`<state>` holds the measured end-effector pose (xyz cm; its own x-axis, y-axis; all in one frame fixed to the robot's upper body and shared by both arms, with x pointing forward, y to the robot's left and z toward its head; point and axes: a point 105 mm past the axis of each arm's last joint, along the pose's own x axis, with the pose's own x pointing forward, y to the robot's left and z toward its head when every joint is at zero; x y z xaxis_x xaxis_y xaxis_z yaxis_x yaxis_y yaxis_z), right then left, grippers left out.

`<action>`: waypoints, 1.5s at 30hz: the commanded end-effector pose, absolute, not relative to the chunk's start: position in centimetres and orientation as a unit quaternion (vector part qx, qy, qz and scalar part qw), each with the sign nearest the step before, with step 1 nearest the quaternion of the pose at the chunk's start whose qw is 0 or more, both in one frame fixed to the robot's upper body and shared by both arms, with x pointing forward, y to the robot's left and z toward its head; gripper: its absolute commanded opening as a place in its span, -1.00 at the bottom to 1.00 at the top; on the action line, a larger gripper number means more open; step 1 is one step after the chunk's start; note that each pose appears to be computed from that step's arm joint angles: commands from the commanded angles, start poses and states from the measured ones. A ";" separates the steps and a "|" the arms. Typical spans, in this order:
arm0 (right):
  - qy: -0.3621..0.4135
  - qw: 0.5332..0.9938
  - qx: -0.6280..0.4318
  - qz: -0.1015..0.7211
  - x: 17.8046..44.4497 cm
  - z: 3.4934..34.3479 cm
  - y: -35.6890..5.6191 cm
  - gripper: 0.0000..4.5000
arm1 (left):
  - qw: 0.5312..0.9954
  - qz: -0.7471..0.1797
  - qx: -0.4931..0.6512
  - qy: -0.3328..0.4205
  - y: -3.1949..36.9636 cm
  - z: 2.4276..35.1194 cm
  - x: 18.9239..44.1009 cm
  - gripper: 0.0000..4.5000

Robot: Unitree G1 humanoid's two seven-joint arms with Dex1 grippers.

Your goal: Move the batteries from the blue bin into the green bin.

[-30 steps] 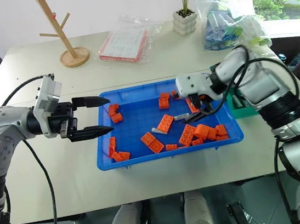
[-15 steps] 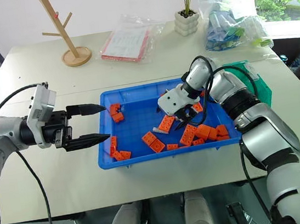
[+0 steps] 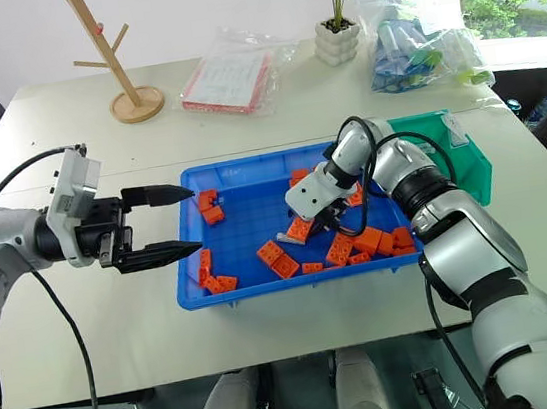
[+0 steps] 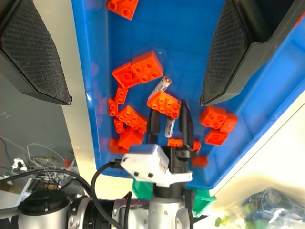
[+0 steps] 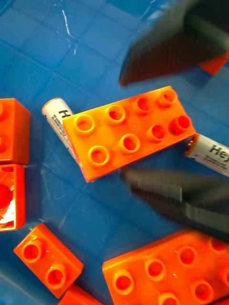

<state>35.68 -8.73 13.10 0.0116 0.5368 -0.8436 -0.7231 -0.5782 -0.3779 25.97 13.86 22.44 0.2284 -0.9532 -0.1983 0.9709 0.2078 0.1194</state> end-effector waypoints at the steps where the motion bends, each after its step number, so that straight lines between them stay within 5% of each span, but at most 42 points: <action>1: 0.070 0.457 -0.558 0.689 36.1 14.5 -8.5 -0.57 | 0.772 -0.624 0.119 0.026 13.6 23.2 25.8 1.00; 14: -0.015 0.571 -0.520 0.635 38.7 18.4 -2.0 -0.57 | 0.772 -0.624 0.122 0.017 13.5 23.2 26.2 1.00; 20: 0.014 0.601 -0.485 0.635 38.3 17.5 -1.0 0.71 | 0.773 -0.623 0.122 0.013 13.4 23.2 26.3 1.00; 28: 0.078 0.693 -0.403 0.593 35.5 20.9 -6.8 0.71 | 0.777 -0.619 0.118 0.017 13.7 23.0 26.0 1.00; 36: 0.179 0.748 -0.321 0.553 30.6 17.1 -9.8 0.71 | 0.761 -0.638 0.114 0.021 13.1 23.2 26.3 1.00; 45: 0.197 0.794 -0.287 0.499 30.6 14.5 -9.8 0.71 | 0.741 -0.660 0.117 0.024 12.5 23.4 26.6 1.00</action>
